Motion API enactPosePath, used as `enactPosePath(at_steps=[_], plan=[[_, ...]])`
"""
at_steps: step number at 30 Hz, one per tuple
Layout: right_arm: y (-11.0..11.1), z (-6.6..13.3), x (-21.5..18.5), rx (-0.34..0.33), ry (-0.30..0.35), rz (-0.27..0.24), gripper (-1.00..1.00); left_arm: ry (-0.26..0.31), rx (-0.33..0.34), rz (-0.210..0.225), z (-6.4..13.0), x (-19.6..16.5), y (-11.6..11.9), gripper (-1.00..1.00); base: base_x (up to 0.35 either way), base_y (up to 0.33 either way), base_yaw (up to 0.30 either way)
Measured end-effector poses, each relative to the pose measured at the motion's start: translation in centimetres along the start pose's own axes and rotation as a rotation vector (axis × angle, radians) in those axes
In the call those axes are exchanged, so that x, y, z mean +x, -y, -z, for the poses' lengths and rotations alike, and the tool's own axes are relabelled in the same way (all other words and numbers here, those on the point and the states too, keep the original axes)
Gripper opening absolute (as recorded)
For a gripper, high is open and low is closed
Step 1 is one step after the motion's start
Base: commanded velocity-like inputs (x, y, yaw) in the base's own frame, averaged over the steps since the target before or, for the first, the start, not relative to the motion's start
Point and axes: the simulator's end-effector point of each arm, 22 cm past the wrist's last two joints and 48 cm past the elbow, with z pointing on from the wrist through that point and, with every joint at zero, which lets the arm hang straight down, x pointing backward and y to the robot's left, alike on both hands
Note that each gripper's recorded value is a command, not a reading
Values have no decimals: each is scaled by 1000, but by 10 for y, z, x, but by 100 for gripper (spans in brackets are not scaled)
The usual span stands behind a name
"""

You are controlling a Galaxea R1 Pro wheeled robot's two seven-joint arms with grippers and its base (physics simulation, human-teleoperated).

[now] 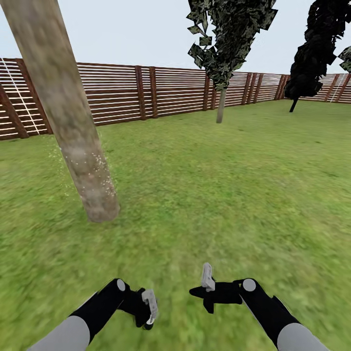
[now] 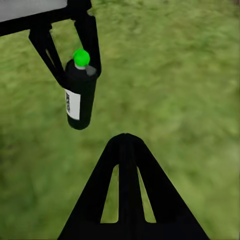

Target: In the garden, pick up the pesticide atomizer on the floor and spray pesticide onto both trees until each tree trunk is fully covered.

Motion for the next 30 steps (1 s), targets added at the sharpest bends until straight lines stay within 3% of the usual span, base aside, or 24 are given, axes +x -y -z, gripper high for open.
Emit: enactPosePath(at_steps=[4, 14, 30], plan=[[-7, -11, -11, -13, 21, 1, -100, 42, 19, -20, -10, -31, 14, -100, 0, 0, 0], [-7, -12, -12, -14, 23, 1, -100, 103, 61, -52, -25, -81, 44, -100, 0, 0, 0], [-7, -12, -12, -14, 24, 1, -100, 139, 45, -73, -23, -105, 43, -100, 0, 0, 0]])
